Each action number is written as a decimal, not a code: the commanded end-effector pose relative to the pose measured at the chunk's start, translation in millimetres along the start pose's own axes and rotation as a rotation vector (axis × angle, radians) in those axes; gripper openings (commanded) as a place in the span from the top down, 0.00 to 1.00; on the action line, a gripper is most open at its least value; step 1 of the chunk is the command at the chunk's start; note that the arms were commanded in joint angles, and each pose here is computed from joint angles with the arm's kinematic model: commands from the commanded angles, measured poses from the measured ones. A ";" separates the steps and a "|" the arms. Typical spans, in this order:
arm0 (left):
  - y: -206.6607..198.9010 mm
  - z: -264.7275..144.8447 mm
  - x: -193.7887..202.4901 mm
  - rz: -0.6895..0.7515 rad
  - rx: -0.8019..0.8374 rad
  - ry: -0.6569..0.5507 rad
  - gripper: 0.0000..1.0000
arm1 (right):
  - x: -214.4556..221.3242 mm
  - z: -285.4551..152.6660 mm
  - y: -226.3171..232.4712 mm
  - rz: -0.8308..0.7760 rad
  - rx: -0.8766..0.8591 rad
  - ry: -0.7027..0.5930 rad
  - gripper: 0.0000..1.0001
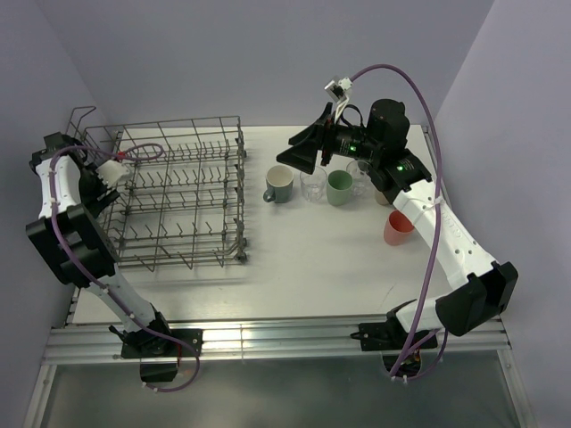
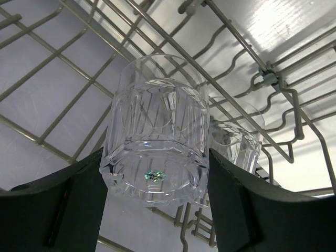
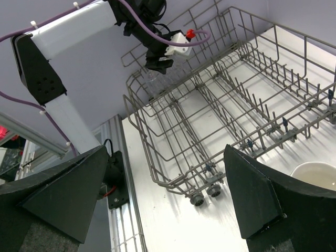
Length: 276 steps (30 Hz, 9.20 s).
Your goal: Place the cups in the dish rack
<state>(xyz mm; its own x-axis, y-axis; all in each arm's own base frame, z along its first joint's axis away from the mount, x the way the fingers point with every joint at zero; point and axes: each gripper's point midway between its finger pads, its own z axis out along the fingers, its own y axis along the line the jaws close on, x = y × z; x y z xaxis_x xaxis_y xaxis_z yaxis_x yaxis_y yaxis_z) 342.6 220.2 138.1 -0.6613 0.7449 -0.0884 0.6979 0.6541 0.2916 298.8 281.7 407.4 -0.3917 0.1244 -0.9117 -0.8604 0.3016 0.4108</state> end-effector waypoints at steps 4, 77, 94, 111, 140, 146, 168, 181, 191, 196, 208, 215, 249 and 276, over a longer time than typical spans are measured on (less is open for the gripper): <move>-20.9 -1.1 -2.1 -0.005 0.095 -0.025 0.95 | -3.8 1.5 2.6 -0.030 -0.017 -0.009 0.01; -139.2 -269.1 -198.8 -0.185 0.100 -1.252 0.01 | 162.4 -53.1 -310.5 -0.305 0.712 0.948 0.39; -146.8 -253.8 -190.8 -0.212 0.096 -1.209 0.01 | 200.4 -39.3 -328.8 -0.231 0.666 0.970 0.51; -143.9 -257.4 -192.6 -0.295 0.117 -1.219 0.03 | 2.8 -32.8 -248.4 -0.372 0.721 0.444 1.00; -273.8 -360.4 -219.3 -0.318 1.217 -1.167 0.01 | -47.1 -52.0 121.2 -1.690 0.232 -0.665 1.00; -305.6 -368.0 -224.8 -0.293 1.288 -1.143 0.01 | -19.2 -53.5 152.0 -1.716 0.105 -0.725 1.00; -345.2 -392.2 -224.1 -0.207 1.397 -1.141 0.01 | 28.5 -41.1 180.0 -1.736 -0.102 -0.696 1.00; -350.0 -371.1 -230.4 -0.254 1.401 -1.086 0.03 | 36.2 -33.1 171.8 -1.810 -0.090 -0.642 1.00; -355.0 -366.6 -231.8 -0.254 1.413 -1.058 0.10 | 42.9 -23.1 160.0 -1.849 -0.067 -0.586 1.00; -357.4 -356.9 -232.9 -0.274 1.424 -1.032 0.11 | 39.5 -23.6 159.3 -1.848 -0.052 -0.585 1.00; -356.3 -352.0 -236.3 -0.285 1.418 -1.023 0.25 | 42.8 -23.4 157.4 -1.855 -0.051 -0.578 1.00; -352.0 -354.6 -236.8 -0.276 1.397 -1.052 0.71 | 50.5 -20.4 149.7 -1.891 -0.039 -0.539 0.56; 24.8 -161.7 -105.4 -0.729 -0.350 -0.533 1.00 | 37.1 -23.7 -15.2 -1.109 0.427 0.046 0.00; 81.7 -35.4 -67.1 -0.699 -0.365 -0.317 1.00 | 39.0 -27.8 -28.1 -1.064 0.460 0.079 0.00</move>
<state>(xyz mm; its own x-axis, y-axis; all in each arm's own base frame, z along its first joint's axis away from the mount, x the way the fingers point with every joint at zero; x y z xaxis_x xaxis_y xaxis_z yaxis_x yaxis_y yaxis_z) 423.5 209.2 189.8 -0.7930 0.1848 -0.5805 -0.0041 0.9513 0.3083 296.0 252.3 343.7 0.4128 -0.4809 -0.7735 -0.5893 0.5065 -0.6294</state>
